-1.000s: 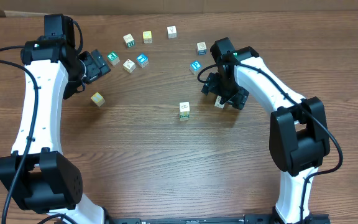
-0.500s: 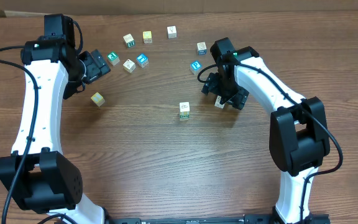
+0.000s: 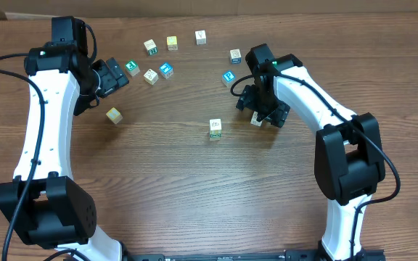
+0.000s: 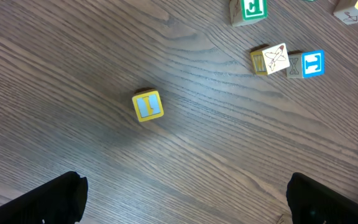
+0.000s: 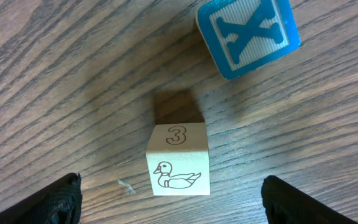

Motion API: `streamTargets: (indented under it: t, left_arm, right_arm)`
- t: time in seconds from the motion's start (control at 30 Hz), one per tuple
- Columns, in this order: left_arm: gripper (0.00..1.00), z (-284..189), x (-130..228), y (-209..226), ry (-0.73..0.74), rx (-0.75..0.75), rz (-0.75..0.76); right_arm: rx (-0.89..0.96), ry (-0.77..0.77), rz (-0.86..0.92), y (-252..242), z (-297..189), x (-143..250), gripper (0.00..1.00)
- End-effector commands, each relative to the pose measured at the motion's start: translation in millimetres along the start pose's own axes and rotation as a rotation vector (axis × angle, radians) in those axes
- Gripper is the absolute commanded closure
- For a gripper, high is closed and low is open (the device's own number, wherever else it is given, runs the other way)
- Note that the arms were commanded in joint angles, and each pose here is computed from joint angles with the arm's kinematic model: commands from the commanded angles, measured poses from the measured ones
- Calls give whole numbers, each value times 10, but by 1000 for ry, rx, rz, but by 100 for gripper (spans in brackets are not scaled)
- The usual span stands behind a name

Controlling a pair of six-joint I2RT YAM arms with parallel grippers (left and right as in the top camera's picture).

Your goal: Form a tower

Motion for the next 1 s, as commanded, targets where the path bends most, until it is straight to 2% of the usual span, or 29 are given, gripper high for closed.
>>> streamTargets:
  t: [0.0,0.4,0.83,0.97]
  left_arm:
    - [0,45,7,-4,12,-9,23]
    - [1,45,7,-4,12,-9,23]
    - [0,45,8,-6,12,-9,23]
    - [0,45,7,-4,12,-9,23]
  right_arm:
    - [2,-17,1,0,-5,-8,14]
    - [3,-17,1,-3,-5,-6,20]
    - [5,-15,2,-7,-5,-4,54]
    - [8,-19,1,-10,-5,-9,57]
Point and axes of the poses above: each gripper's point midway between its finger pads, its own z axis out along the fingers, its own y axis along the line the jaws close on, x = y × z, the point moved 5 cm from there along -z, back along the fingers, and after that the axes turned 13 degrees about z, right-handed, at the moved point
